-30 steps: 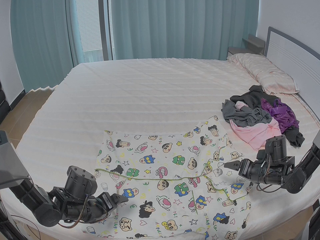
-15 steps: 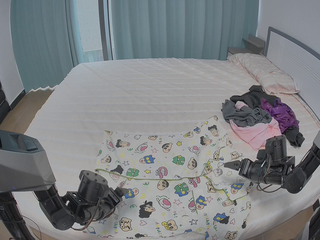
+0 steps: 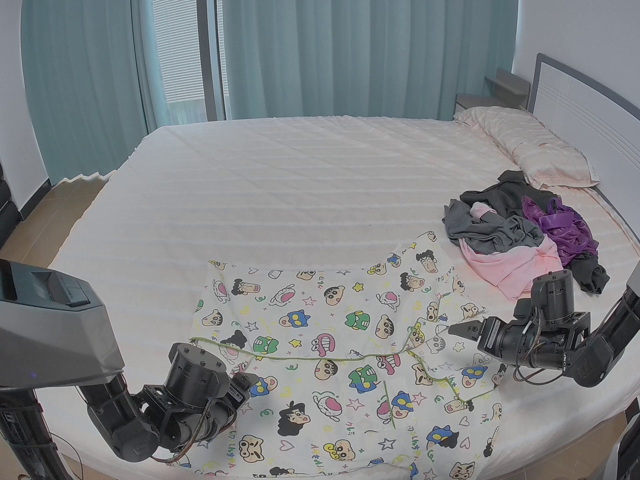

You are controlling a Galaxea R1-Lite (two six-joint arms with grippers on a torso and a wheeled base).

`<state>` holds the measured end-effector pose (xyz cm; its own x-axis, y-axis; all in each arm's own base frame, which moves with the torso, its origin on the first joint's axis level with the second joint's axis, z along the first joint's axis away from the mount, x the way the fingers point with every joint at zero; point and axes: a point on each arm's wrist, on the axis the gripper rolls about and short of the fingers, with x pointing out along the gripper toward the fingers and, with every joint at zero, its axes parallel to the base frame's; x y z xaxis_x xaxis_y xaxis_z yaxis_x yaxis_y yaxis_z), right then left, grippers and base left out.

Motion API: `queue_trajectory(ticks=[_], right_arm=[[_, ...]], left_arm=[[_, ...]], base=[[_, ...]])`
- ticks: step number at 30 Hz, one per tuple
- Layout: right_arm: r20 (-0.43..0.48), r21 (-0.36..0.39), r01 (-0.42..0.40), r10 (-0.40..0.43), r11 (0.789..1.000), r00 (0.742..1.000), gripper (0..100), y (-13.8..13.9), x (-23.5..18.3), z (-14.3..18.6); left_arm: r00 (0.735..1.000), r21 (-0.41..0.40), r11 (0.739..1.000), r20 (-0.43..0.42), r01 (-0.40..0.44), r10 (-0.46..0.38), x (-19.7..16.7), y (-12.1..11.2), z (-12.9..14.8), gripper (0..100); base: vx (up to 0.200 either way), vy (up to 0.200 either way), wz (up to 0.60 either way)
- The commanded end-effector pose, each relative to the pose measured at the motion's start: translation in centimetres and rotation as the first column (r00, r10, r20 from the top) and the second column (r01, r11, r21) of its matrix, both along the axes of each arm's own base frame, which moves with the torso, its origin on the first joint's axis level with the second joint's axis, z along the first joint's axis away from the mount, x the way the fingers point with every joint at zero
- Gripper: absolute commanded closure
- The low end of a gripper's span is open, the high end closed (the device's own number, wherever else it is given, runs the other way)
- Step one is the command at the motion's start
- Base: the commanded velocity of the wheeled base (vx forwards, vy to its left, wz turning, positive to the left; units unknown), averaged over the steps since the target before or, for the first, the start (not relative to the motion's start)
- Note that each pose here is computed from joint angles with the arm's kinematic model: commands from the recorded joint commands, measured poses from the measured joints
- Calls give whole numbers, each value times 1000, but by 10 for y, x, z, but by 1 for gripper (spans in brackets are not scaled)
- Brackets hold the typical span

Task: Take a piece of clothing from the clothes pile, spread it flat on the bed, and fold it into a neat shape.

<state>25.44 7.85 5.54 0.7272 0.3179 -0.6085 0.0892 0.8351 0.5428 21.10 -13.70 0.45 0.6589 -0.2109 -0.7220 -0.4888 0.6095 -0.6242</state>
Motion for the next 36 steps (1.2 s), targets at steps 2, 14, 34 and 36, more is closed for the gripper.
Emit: queue_trajectory(ticks=[2,14,34,36], right_arm=[[-2,0,1,-1,1000,1000,0,0,0,0],[-2,0,1,-1,1000,1000,0,0,0,0],[5,2,1,-1,1000,1000,0,0,-1,2],[10,1,1,-1,1000,1000,0,-1,-1,3]], left_arm=[[1000,-43,999,8,-29,30,4,-2,3,0],[953,16,973,206,-230,222,33,33,13,0],[901,114,946,356,-305,248,74,122,4,0],[917,84,964,340,-253,211,67,123,6,0]], base=[[0,0,0],[0,0,0],[0,0,0],[0,0,0]])
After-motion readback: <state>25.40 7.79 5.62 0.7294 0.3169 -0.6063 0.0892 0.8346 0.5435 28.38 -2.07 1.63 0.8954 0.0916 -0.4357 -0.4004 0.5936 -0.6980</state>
